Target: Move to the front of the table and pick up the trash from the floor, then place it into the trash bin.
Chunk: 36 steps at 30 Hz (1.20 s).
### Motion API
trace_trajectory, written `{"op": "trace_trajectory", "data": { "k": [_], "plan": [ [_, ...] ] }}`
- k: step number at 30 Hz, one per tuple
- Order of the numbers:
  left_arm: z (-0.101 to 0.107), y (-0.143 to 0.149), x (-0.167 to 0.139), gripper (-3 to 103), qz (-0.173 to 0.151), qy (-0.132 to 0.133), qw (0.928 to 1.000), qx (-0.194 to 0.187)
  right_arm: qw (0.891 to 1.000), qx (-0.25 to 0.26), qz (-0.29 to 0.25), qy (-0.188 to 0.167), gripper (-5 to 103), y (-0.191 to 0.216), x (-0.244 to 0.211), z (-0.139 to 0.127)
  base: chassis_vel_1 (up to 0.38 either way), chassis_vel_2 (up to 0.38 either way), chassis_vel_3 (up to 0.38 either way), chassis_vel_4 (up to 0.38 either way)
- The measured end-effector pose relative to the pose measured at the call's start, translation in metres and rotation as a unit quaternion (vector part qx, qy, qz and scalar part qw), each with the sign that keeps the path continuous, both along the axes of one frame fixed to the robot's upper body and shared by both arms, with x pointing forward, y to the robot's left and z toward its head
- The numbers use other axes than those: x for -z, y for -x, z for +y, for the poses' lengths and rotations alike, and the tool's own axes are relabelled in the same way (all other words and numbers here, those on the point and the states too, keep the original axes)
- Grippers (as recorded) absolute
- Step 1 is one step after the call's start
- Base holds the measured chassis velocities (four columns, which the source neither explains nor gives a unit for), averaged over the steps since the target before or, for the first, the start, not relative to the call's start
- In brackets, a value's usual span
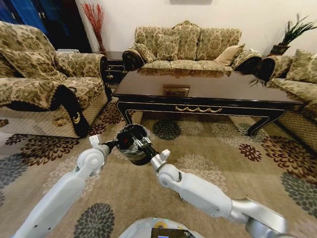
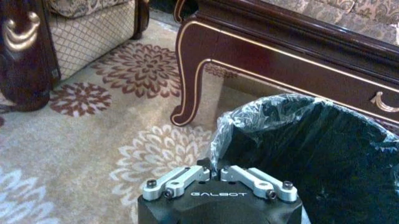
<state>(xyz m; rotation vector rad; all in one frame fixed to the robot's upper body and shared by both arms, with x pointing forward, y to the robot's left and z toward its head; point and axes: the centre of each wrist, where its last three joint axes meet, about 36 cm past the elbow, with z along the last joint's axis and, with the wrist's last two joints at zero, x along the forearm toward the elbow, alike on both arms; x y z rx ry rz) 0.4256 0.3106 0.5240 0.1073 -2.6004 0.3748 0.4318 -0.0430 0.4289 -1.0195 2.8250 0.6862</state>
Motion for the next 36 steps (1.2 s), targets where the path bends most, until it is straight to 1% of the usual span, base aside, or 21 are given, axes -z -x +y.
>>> {"op": "trace_trajectory", "data": {
  "k": [2,4,5,6,8,9,10,12,13,16,17,19,20,21,23,24,25,28,29,32,36],
  "plan": [
    [0.002,0.000,-0.001,3,-0.001,-0.002,1.0000,-0.001,1.000,0.018,0.005,-0.005,55,-0.004,-0.004,-0.005,0.000,0.000,0.000,0.000],
    [0.006,0.000,-0.008,3,-0.006,-0.008,0.9999,-0.003,0.996,0.091,0.024,-0.008,71,-0.021,-0.017,-0.030,0.000,0.000,0.000,0.000],
    [0.010,0.001,-0.014,3,-0.011,-0.013,0.9999,-0.003,0.992,0.123,0.029,-0.004,77,-0.028,-0.021,-0.048,0.000,0.000,0.000,0.000],
    [0.010,0.001,-0.014,3,-0.011,-0.013,0.9999,-0.003,0.992,0.123,0.029,-0.004,77,-0.028,-0.021,-0.048,0.000,0.000,0.000,0.000],
    [0.015,0.000,-0.020,3,-0.016,-0.020,0.9996,-0.006,0.986,0.163,0.037,0.011,88,-0.035,-0.025,-0.075,0.000,0.000,0.000,0.000],
    [0.015,0.000,-0.020,3,-0.016,-0.020,0.9996,-0.006,0.986,0.163,0.037,0.011,88,-0.035,-0.025,-0.075,0.000,0.000,0.000,0.000],
    [0.020,-0.001,-0.024,3,-0.019,-0.028,0.9993,-0.015,0.977,0.204,0.059,0.037,93,-0.037,-0.024,-0.096,0.000,0.000,0.000,0.000],
    [0.022,-0.002,-0.026,3,-0.020,-0.031,0.9992,-0.019,0.972,0.220,0.072,0.048,97,-0.036,-0.023,-0.102,0.000,0.000,0.000,0.000],
    [0.024,-0.002,-0.027,3,-0.020,-0.032,0.9990,-0.024,0.960,0.250,0.102,0.071,99,-0.033,-0.019,-0.109,0.000,0.000,0.000,0.000],
    [0.024,0.000,-0.032,3,-0.022,-0.031,0.9990,-0.022,0.906,0.321,0.223,0.160,100,-0.020,0.003,-0.124,0.000,0.000,0.000,0.000],
    [0.024,0.000,-0.032,3,-0.022,-0.031,0.9990,-0.022,0.906,0.321,0.223,0.160,100,-0.020,0.003,-0.124,0.000,0.000,0.000,0.000],
    [0.022,0.002,-0.037,3,-0.027,-0.032,0.9990,-0.017,0.852,0.337,0.336,0.217,100,-0.008,0.026,-0.126,0.000,0.000,0.000,0.000],
    [0.022,0.002,-0.037,3,-0.027,-0.032,0.9990,-0.017,0.852,0.337,0.336,0.217,100,-0.008,0.026,-0.126,0.000,0.000,0.000,0.000],
    [0.022,0.002,-0.038,3,-0.029,-0.032,0.9989,-0.017,0.835,0.338,0.366,0.232,100,-0.004,0.036,-0.123,0.000,0.000,0.000,0.000],
    [0.020,0.003,-0.038,3,-0.030,-0.030,0.9989,-0.017,0.817,0.337,0.392,0.256,100,0.004,0.055,-0.119,0.000,0.000,0.000,0.000],
    [0.019,0.003,-0.037,3,-0.032,-0.030,0.9989,-0.018,0.805,0.331,0.402,0.283,100,0.016,0.076,-0.114,0.000,0.000,0.000,0.000],
    [0.019,0.003,-0.037,3,-0.032,-0.030,0.9989,-0.018,0.805,0.331,0.402,0.283,100,0.016,0.076,-0.114,0.000,0.000,0.000,0.000],
    [0.011,0.004,-0.034,3,-0.036,-0.024,0.9990,-0.015,0.782,0.299,0.415,0.357,100,0.058,0.125,-0.103,0.000,0.000,0.000,0.000],
    [0.011,0.004,-0.034,3,-0.036,-0.024,0.9990,-0.015,0.782,0.299,0.415,0.357,100,0.058,0.125,-0.103,0.000,0.000,0.000,0.000],
    [0.006,0.009,-0.032,3,-0.038,-0.014,0.9991,-0.008,0.765,0.272,0.427,0.397,100,0.089,0.150,-0.096,0.000,0.000,0.000,0.000],
    [0.004,0.012,-0.032,3,-0.040,-0.015,0.9991,-0.005,0.759,0.265,0.431,0.409,100,0.096,0.161,-0.091,0.000,0.000,0.000,0.000]
  ]
}}
